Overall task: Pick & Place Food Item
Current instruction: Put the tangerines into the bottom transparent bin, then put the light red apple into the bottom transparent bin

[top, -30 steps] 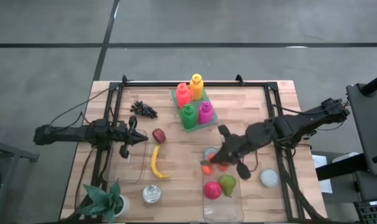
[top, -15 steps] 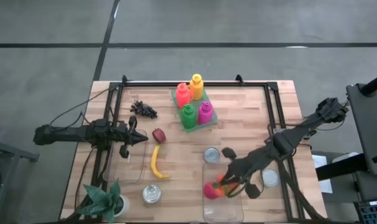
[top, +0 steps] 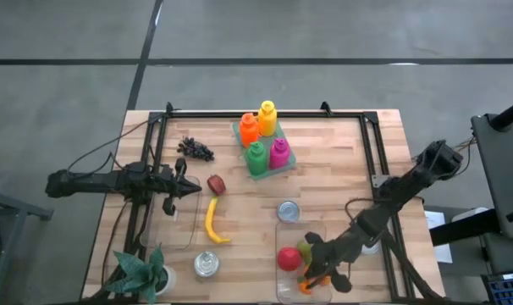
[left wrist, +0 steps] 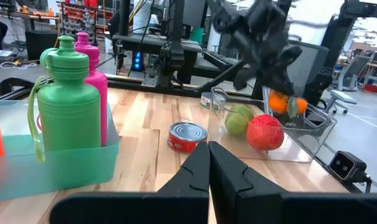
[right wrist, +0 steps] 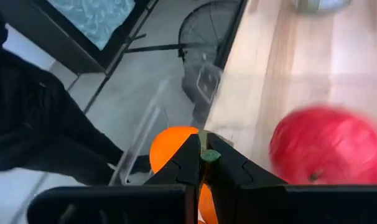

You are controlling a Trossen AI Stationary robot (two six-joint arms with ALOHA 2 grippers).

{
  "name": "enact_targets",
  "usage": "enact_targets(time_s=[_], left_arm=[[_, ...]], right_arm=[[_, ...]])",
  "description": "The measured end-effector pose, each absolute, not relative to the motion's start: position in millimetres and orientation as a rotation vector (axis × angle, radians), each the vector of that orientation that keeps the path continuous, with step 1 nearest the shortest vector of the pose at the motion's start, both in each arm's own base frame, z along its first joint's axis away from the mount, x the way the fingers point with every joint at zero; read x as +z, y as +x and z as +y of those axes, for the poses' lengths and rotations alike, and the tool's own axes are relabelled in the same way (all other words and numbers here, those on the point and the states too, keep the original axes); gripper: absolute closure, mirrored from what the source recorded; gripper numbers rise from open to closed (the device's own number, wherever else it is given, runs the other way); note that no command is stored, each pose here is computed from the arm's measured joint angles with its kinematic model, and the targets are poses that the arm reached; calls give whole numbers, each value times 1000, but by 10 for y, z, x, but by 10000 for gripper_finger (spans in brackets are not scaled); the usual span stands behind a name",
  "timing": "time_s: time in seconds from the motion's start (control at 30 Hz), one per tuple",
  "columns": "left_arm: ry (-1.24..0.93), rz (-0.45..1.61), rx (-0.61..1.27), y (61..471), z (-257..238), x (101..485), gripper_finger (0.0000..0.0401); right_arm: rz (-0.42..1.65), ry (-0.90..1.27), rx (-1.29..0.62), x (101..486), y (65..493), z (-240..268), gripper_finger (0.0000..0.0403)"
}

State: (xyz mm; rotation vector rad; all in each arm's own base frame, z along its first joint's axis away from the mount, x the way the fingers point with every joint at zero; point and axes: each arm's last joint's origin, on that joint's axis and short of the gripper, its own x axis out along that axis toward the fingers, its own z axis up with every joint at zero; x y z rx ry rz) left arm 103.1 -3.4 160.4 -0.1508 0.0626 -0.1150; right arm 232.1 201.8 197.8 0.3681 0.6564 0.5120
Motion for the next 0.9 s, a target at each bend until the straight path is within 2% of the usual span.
enact_targets(time_s=[0.23, 0.4, 0.77, 0.9], left_arm=[[-151, 63, -115, 1031, -34, 1602, 400], [-151, 63, -115, 1031, -34, 1603, 400], [-151, 63, -115, 1031, -34, 1603, 400], [-151, 63, -115, 1031, -34, 1603, 400]], right_arm=[[750, 406, 465, 1627, 2354, 2127, 388], [757, 436, 451, 1609, 2369, 2137, 377], [781, 502, 436, 1690, 2324, 2101, 249], [781, 490, 439, 1688, 2323, 2099, 218]])
